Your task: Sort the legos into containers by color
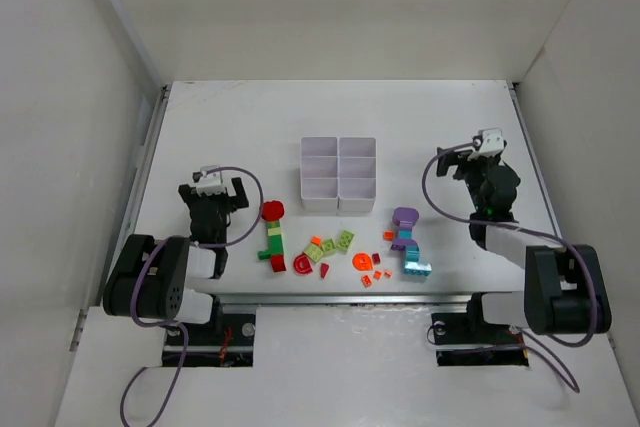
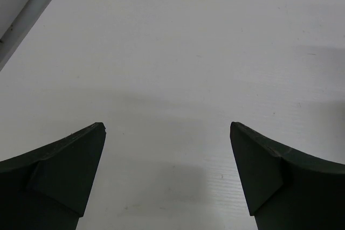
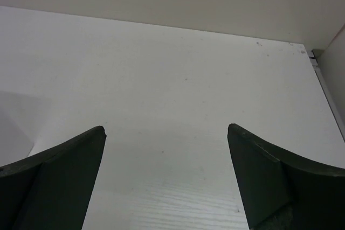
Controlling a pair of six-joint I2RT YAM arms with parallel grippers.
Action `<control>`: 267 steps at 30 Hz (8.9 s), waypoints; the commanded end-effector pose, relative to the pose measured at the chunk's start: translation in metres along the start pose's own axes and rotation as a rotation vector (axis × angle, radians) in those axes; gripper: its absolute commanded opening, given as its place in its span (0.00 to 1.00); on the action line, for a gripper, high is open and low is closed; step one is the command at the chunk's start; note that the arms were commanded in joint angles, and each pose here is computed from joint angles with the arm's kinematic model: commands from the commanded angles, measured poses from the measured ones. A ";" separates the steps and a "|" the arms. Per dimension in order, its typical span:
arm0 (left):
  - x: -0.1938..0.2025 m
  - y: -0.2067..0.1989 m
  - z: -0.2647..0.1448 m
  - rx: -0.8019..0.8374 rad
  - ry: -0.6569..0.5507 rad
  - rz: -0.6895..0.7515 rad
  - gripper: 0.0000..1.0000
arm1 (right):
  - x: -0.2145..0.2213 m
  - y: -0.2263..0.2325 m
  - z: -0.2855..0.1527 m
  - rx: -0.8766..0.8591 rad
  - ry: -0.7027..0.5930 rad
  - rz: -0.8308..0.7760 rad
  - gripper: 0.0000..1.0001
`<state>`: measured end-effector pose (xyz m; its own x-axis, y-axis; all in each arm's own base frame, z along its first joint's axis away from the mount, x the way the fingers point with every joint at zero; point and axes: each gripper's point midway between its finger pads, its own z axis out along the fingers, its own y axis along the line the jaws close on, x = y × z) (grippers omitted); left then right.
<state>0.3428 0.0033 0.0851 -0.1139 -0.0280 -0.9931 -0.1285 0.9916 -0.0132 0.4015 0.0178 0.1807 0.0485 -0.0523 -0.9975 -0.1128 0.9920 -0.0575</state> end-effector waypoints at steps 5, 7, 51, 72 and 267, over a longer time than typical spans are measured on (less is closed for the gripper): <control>-0.080 -0.006 0.007 0.021 -0.293 -0.078 1.00 | -0.112 0.005 -0.020 0.082 -0.102 -0.191 1.00; -0.079 -0.013 0.002 0.081 -0.301 -0.048 1.00 | -0.136 0.002 -0.031 0.166 -0.081 -0.257 1.00; -0.203 -0.134 -0.007 0.534 0.024 0.350 1.00 | 0.050 0.159 -0.109 -0.029 1.038 0.216 1.00; -0.193 -0.136 -0.012 0.533 0.037 0.345 1.00 | 0.101 0.145 -0.104 0.139 1.102 0.149 0.77; -0.126 -0.222 -0.138 1.221 0.405 0.435 0.00 | -0.079 0.235 0.017 -0.268 0.478 0.250 0.00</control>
<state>0.2413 -0.2398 0.2223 -0.2169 0.5200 -0.8262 0.9365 0.3497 -0.0257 0.3858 0.2648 0.2083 -0.4903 -0.0325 -0.8709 -0.3714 0.9118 0.1750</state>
